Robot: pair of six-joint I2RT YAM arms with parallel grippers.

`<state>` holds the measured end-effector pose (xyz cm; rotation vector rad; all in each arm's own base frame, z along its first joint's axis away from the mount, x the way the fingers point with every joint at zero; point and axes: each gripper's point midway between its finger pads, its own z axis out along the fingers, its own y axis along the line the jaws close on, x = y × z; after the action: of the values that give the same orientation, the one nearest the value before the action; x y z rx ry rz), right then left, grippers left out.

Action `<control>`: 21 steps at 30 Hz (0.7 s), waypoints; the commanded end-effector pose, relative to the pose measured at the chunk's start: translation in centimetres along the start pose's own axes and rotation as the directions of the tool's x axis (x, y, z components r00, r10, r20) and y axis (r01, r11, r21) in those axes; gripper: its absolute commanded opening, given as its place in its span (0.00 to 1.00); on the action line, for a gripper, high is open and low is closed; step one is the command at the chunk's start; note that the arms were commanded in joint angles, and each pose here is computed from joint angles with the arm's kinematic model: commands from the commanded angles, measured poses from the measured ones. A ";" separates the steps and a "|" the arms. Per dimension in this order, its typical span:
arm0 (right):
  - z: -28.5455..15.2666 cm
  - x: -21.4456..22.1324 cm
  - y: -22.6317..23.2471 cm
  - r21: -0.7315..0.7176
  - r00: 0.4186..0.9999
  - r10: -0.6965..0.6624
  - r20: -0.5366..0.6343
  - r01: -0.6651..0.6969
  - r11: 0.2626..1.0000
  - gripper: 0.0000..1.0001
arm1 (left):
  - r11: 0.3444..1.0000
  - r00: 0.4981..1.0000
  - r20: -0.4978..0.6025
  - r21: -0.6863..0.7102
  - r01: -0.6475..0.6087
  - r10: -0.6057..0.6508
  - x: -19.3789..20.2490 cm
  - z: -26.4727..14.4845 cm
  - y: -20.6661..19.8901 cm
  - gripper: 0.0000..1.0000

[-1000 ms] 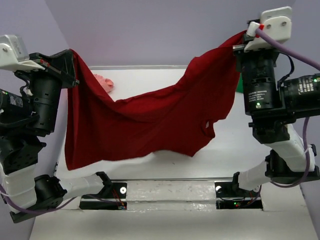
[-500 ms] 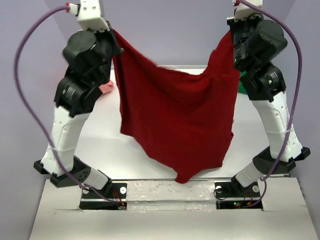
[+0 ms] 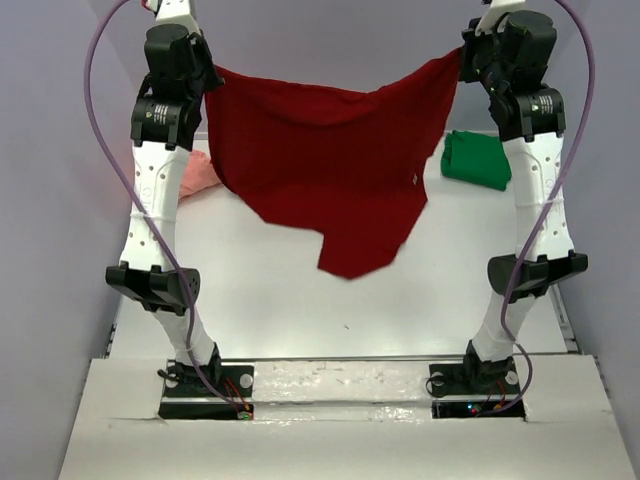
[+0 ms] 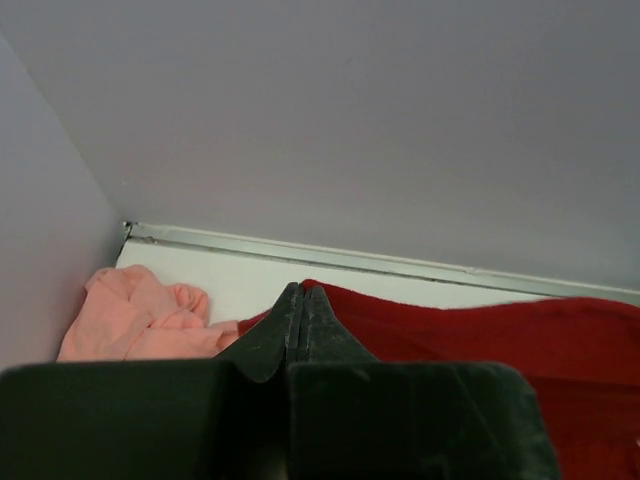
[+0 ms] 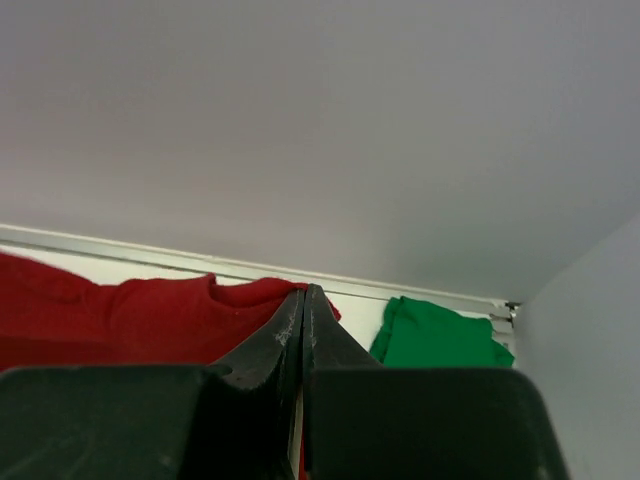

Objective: Fold and stack the t-shirts
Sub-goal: Flatten out the tshirt

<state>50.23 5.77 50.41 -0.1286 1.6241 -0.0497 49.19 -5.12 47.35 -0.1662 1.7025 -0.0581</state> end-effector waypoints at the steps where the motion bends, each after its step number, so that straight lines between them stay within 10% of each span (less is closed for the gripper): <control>1: -5.7 -7.4 -0.2 -0.059 0.978 0.066 0.199 -0.056 0.997 0.00 | 0.990 0.972 0.224 0.135 0.045 -0.075 -8.6 -6.3 -2.1 0.00; 21: -23.1 -11.2 1.1 0.070 0.959 -0.025 0.283 0.005 0.998 0.00 | 0.957 0.931 0.292 0.250 0.147 -0.219 -11.0 -27.2 -2.4 0.00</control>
<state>32.37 10.86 59.83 -0.2154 1.4014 0.0309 28.16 -10.39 59.98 -0.0576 1.4183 -0.3110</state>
